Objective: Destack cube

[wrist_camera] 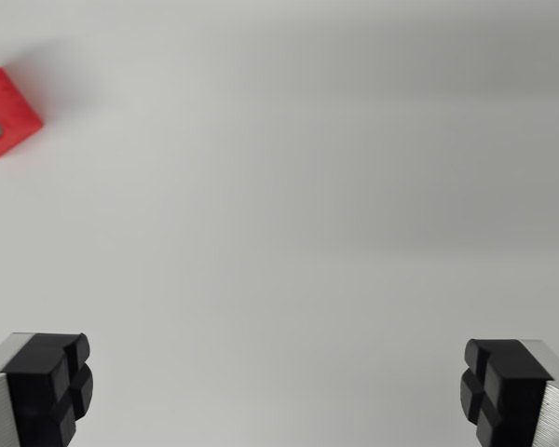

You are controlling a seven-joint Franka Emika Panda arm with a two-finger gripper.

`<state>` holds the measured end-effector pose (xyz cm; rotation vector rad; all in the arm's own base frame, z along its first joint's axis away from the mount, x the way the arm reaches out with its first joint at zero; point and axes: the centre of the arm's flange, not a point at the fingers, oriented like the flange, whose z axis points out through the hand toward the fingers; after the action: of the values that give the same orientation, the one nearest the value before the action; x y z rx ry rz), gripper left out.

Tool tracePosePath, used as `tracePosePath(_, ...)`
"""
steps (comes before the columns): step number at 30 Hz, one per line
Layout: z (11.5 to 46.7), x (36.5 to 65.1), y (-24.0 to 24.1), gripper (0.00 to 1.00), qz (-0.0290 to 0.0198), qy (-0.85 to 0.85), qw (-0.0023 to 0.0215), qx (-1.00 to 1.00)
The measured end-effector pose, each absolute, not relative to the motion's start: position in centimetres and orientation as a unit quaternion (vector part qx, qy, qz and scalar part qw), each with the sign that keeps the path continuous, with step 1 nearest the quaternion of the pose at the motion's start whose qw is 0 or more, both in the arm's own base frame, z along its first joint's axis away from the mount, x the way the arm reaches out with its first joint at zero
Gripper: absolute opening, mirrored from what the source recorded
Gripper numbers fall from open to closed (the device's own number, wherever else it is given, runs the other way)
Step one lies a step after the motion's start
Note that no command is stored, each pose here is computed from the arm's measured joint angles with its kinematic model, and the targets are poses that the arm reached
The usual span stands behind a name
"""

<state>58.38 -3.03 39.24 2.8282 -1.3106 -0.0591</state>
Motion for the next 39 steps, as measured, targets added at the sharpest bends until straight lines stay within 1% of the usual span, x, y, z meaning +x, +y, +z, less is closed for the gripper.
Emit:
tracePosePath(15,37.9,58.9,0.9,1.00,-0.0164,-0.378,0.0093,0.926)
tracePosePath(18,37.6,59.0,1.8,1.00,-0.0152,-0.367,0.0085,0.930)
tracePosePath(29,36.2,59.4,5.4,1.00,-0.0138,-0.326,0.0068,0.945)
tracePosePath(32,35.8,59.5,6.6,1.00,-0.0124,-0.313,0.0058,0.950)
tracePosePath(39,35.0,59.9,9.1,1.00,-0.0104,-0.284,0.0046,0.959)
